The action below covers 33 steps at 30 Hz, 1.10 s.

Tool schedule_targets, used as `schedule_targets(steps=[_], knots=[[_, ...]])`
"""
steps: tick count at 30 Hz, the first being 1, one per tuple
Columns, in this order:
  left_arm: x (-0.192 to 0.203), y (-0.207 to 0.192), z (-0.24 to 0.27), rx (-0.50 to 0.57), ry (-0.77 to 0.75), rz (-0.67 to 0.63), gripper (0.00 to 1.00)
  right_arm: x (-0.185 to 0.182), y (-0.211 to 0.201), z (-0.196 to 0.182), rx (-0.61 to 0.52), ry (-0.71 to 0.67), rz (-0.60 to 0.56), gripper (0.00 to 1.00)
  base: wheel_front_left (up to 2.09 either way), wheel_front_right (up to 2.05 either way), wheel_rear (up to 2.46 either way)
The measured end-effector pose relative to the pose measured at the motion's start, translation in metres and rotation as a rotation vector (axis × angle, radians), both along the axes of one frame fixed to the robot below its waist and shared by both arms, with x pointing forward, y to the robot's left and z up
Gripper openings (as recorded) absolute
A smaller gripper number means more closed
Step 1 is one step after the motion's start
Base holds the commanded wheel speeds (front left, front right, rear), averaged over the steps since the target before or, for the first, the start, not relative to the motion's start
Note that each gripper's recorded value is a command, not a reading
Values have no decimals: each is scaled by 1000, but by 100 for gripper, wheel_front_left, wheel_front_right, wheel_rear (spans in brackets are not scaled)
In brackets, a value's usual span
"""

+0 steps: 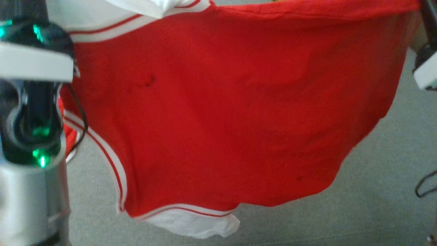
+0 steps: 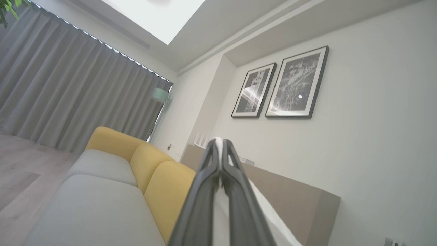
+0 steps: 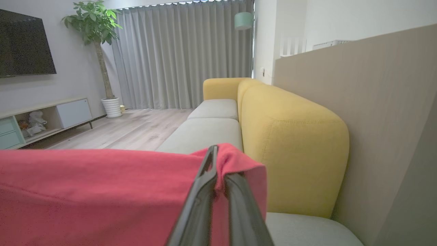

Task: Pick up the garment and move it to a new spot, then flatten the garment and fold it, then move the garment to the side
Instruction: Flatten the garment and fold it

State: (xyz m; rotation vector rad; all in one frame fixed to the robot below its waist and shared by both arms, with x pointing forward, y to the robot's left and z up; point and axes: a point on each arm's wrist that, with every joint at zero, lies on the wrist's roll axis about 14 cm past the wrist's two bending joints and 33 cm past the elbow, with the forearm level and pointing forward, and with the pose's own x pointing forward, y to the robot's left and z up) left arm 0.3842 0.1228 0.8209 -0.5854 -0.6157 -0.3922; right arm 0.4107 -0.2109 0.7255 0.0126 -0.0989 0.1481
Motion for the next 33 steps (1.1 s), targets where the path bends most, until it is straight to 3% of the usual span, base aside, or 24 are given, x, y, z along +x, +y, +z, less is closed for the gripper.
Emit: schedule_targets(steps=[5, 6, 11, 17, 26, 33], knots=[[55, -14, -8, 61, 65, -8, 0, 39, -3, -4, 16, 41, -18, 0, 0, 0, 0], [86, -17, -6, 77, 72, -3, 0, 65, -9, 7, 27, 8, -39, 0, 0, 0, 0], [164, -11, -7, 87, 68, 60, 0, 138, -9, 22, 47, -87, -51, 0, 0, 0, 0], [231, 2, -28, 60, 66, 123, 0, 203, 3, 33, 14, -299, -36, 0, 0, 0, 0], [257, 10, -94, 228, 112, 210, 0, 251, 25, -88, 140, -108, 7, 0, 0, 0, 0], [244, 19, -200, 365, 328, 210, 0, 224, 42, -207, 157, 211, 26, 0, 0, 0, 0]])
